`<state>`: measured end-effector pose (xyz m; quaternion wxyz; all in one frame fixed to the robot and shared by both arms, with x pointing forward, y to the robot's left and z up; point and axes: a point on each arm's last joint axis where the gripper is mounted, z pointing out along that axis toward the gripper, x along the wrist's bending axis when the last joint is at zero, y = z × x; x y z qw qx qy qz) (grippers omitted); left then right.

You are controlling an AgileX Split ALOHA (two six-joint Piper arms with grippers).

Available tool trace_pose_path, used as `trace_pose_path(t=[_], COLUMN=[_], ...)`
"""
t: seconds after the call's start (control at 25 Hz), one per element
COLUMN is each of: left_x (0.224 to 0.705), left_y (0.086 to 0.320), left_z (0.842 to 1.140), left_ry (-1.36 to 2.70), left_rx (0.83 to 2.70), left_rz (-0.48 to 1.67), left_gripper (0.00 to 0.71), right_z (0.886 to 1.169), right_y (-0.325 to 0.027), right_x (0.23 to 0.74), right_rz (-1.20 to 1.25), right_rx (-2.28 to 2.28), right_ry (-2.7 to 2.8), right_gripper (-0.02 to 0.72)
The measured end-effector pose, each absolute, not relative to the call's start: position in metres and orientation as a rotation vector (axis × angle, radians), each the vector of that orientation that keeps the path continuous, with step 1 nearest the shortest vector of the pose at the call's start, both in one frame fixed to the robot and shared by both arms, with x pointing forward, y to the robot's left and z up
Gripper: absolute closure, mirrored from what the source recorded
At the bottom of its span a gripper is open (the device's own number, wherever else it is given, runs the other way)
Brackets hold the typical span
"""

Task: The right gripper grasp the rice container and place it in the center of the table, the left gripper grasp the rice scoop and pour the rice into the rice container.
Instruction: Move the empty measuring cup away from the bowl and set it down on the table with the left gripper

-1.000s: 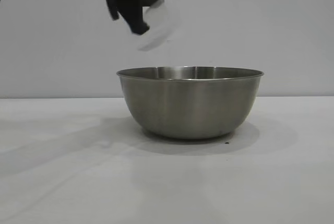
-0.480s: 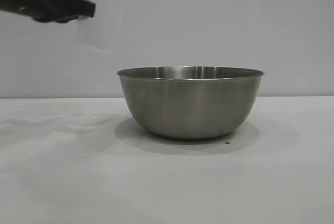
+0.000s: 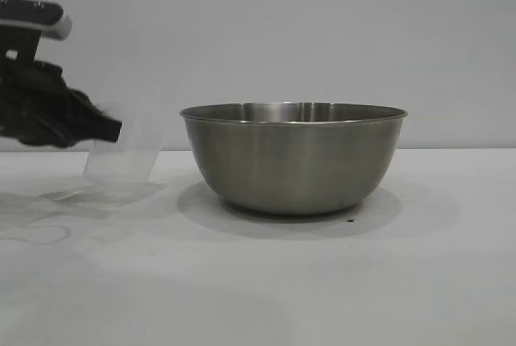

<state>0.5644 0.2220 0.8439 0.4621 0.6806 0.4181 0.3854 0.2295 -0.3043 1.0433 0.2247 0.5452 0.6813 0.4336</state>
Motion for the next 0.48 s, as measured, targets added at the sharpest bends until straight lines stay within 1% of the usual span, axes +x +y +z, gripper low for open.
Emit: trace_pose_path(t=[0.04, 0.08, 0.12, 0.16, 0.2, 0.24, 0.28, 0.48], left_x=[0.561, 0.556, 0.551, 0.547, 0.544, 0.54, 0.537, 0.522], left_y=[0.223, 0.224, 0.225, 0.226, 0.226, 0.227, 0.228, 0.241], left_z=[0.842, 0.839, 0.839, 0.841, 0.845, 0.848, 0.854, 0.878], left_ry=[1.036, 1.046, 1.053, 1.058, 1.054, 1.052, 1.048, 1.122], left_rx=[1.684, 1.698, 1.707, 1.714, 1.712, 1.71, 1.7, 1.615], left_rz=[0.94, 0.929, 0.922, 0.917, 0.921, 0.922, 0.93, 0.986], left_gripper=[0.66, 0.66, 0.595, 0.576, 0.593, 0.546, 0.536, 0.542], right_z=[1.043, 1.043, 1.043, 1.043, 1.043, 1.043, 1.043, 1.043], right_y=[-0.304, -0.304, -0.304, -0.304, -0.304, -0.304, -0.304, -0.304], right_x=[0.23, 0.23, 0.23, 0.23, 0.23, 0.23, 0.23, 0.23], right_rz=[1.196, 1.196, 1.196, 1.196, 1.196, 1.196, 1.196, 1.196], right_rx=[1.504, 1.504, 1.504, 1.505, 1.505, 1.505, 1.505, 1.505], right_ry=[1.88, 1.88, 1.88, 1.879, 1.879, 1.879, 1.879, 1.879], right_gripper=[0.449, 0.449, 0.449, 0.449, 0.449, 0.449, 0.449, 0.449])
